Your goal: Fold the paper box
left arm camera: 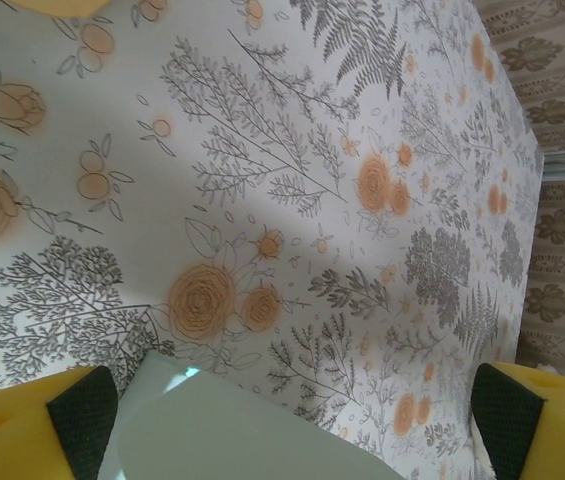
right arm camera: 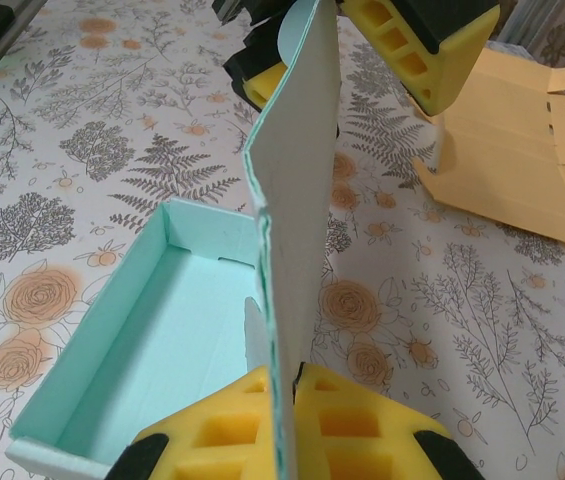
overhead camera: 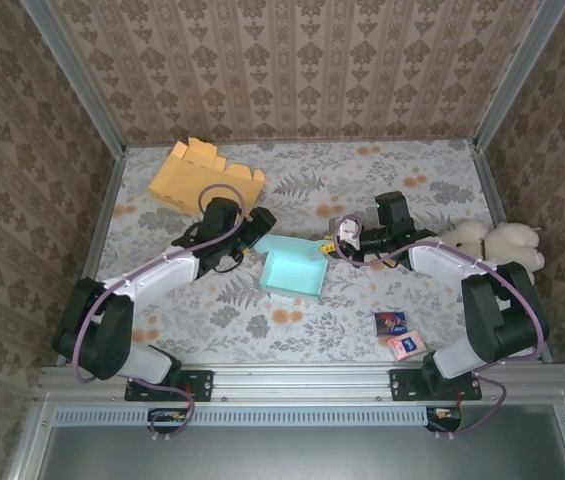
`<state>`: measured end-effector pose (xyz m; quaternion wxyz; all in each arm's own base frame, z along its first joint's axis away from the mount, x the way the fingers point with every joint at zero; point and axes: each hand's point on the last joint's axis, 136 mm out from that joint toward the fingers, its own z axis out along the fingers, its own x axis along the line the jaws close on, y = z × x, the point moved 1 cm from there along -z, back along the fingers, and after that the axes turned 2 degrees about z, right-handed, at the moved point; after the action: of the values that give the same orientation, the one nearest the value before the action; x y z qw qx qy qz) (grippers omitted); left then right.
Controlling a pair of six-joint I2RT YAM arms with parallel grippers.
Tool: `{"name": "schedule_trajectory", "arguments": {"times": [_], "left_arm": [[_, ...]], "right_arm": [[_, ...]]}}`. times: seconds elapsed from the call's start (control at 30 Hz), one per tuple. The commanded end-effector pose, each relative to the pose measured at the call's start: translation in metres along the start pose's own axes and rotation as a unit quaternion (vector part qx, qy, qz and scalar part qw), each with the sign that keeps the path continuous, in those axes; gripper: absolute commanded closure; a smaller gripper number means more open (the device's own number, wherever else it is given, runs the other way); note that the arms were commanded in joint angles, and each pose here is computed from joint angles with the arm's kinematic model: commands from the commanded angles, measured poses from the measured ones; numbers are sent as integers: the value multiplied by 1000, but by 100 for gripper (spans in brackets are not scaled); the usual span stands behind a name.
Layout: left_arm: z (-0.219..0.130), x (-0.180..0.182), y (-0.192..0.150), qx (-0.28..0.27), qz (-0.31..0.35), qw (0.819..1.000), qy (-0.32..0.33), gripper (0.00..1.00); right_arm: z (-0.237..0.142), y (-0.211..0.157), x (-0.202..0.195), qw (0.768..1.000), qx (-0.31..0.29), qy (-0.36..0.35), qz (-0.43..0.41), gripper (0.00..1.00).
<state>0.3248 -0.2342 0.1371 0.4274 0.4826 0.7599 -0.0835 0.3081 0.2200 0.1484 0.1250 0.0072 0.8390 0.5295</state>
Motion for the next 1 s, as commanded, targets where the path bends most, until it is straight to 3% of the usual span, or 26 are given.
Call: {"name": "schedule_trajectory", "arguments": {"times": [0.0, 0.17, 0.43, 0.63, 0.73, 0.8, 0.97], "left_arm": [[4, -15, 0, -7, -6, 1000, -21, 10], [5, -24, -8, -2, -1, 1000, -25, 14], [5, -33, -19, 5, 4, 999, -37, 31], [4, -22, -25, -2, 23, 1000, -14, 37], [3, -11, -25, -13, 20, 1000, -2, 39], [1, -7, -26, -17, 22, 1000, 5, 39], [1, 1, -32, -19, 27, 999, 19, 41]], "right_arm": [[0, -1, 3, 1000, 3, -2, -9, 100], [1, -4, 4, 1000, 7, -4, -7, 99], [4, -5, 5, 1000, 17, -7, -12, 98], [5, -7, 9, 1000, 24, -8, -13, 92], [6, -9, 9, 999, 36, -14, -12, 86], [7, -10, 10, 999, 43, -18, -8, 76], [3, -16, 12, 998, 60, -32, 0, 69]]}}
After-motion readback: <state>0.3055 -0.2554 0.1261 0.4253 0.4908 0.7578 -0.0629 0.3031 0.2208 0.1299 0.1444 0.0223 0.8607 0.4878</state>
